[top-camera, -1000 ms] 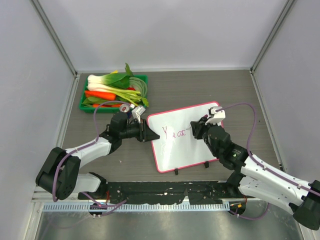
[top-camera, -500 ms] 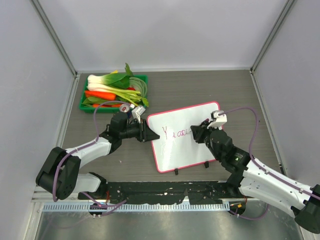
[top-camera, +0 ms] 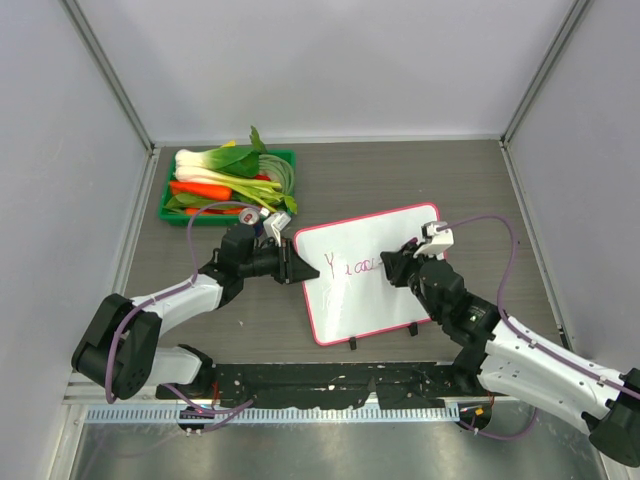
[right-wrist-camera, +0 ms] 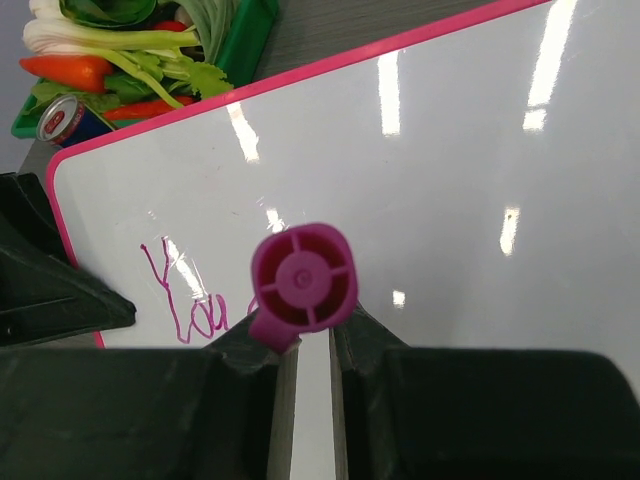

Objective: Write a sentence on the whiteboard

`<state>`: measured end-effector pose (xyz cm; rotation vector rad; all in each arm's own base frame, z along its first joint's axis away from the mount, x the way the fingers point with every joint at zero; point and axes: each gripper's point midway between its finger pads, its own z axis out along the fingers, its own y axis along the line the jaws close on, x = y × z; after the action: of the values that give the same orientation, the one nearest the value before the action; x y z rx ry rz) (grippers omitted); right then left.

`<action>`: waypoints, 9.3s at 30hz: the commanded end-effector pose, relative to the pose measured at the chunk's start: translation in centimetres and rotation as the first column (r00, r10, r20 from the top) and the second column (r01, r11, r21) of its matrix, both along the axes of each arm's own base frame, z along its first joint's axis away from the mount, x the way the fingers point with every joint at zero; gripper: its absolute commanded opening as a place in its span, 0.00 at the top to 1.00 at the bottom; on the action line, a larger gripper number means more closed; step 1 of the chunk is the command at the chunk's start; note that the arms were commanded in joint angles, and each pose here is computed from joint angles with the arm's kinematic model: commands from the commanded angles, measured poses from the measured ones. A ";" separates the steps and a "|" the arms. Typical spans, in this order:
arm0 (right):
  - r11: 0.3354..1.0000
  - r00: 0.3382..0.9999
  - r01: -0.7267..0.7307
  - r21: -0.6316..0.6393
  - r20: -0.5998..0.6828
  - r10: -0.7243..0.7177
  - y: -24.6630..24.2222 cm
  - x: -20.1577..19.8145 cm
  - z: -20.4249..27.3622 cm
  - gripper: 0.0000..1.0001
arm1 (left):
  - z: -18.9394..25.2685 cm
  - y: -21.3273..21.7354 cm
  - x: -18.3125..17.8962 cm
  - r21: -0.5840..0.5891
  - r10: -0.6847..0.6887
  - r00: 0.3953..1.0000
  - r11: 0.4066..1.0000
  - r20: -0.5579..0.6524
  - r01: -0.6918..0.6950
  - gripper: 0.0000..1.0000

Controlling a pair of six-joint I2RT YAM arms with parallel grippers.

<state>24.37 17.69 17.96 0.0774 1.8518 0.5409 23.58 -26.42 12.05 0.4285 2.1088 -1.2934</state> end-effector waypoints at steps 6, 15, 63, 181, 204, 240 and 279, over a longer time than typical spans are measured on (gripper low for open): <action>0.997 0.997 0.070 -0.042 0.041 -0.068 -0.9 1.4 1.6 0.99 | -5.1 3.0 1.6 0.227 0.081 0.995 0.969 0.065 -0.094 1.00; 0.993 0.993 0.108 -0.054 0.057 -0.105 -1.6 2.0 2.2 0.99 | -5.0 2.9 1.6 0.225 0.082 0.994 0.970 0.067 -0.095 1.00; 0.999 0.998 0.047 -0.018 0.037 -0.046 -2.0 0.5 3.2 0.99 | -5.0 2.9 1.6 0.228 0.083 0.994 0.969 0.068 -0.097 1.00; 1.000 0.982 -0.028 -0.014 0.187 0.030 0.1 8.2 6.3 0.99 | -4.9 8.7 5.5 0.304 0.279 0.949 0.901 0.145 -0.311 1.00; 0.999 0.992 0.011 -0.040 0.128 -0.006 -0.2 8.9 4.0 0.99 | -4.8 8.6 5.5 0.300 0.278 0.949 0.902 0.148 -0.311 1.00; 0.997 0.999 -0.017 -0.069 0.033 0.020 -0.8 6.9 1.1 0.99 | -4.8 8.6 5.4 0.299 0.274 0.950 0.904 0.147 -0.307 1.00; 0.996 0.988 0.084 0.012 0.126 -0.085 -0.3 10.5 6.1 0.99 | -4.9 8.6 5.5 0.300 0.273 0.951 0.904 0.142 -0.305 1.00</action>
<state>33.79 17.39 21.01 0.0733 1.8050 0.4681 27.18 -21.90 12.03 0.2857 2.1220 -1.1067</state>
